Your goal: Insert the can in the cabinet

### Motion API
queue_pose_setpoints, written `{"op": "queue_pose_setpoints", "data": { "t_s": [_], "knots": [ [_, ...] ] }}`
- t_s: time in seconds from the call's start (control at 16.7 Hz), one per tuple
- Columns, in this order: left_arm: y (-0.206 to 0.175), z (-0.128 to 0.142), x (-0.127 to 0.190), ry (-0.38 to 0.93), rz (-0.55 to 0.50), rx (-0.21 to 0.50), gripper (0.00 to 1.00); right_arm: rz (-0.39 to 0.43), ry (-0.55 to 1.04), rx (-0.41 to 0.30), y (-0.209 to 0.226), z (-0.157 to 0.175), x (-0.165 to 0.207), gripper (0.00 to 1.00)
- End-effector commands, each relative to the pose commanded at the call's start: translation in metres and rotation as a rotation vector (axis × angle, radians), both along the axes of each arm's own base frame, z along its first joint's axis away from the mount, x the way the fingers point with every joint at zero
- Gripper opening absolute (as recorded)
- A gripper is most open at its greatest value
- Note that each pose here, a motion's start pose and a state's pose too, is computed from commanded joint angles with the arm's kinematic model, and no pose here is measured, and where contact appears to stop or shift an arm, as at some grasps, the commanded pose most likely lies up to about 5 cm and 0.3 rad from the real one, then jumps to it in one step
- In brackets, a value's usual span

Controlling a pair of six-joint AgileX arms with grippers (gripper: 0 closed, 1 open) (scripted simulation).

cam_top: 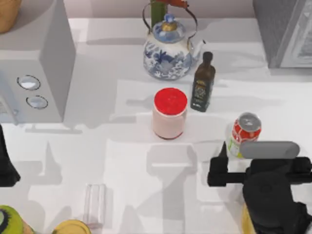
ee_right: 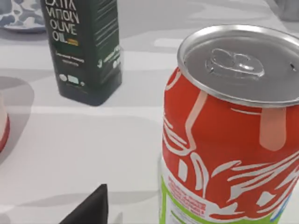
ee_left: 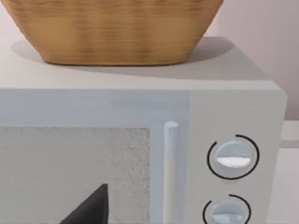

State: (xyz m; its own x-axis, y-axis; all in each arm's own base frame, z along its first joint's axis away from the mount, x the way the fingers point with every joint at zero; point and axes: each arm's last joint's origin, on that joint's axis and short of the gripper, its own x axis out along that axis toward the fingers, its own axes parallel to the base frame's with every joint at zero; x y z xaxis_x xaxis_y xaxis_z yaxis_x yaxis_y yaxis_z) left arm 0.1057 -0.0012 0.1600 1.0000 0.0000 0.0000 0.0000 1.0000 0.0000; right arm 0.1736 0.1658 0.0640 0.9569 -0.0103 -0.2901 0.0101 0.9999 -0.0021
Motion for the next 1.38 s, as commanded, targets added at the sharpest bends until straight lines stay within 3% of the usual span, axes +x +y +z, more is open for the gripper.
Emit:
{"op": "queue_pose_setpoints", "data": {
  "t_s": [0.3, 0.78, 1.32, 1.38],
  "knots": [
    [0.0, 0.0, 0.0, 0.0, 0.0, 0.0, 1.0, -0.002, 0.002, -0.002, -0.001, 0.0, 0.001, 1.0],
    [0.0, 0.0, 0.0, 0.0, 0.0, 0.0, 1.0, 0.0, -0.003, 0.001, -0.005, -0.003, 0.056, 1.0],
    [0.0, 0.0, 0.0, 0.0, 0.0, 0.0, 1.0, 0.0, 0.0, 0.0, -0.001, -0.017, 0.057, 1.0],
    [0.0, 0.0, 0.0, 0.0, 0.0, 0.0, 1.0, 0.0, 0.0, 0.0, -0.001, -0.017, 0.057, 0.92]
  ]
}}
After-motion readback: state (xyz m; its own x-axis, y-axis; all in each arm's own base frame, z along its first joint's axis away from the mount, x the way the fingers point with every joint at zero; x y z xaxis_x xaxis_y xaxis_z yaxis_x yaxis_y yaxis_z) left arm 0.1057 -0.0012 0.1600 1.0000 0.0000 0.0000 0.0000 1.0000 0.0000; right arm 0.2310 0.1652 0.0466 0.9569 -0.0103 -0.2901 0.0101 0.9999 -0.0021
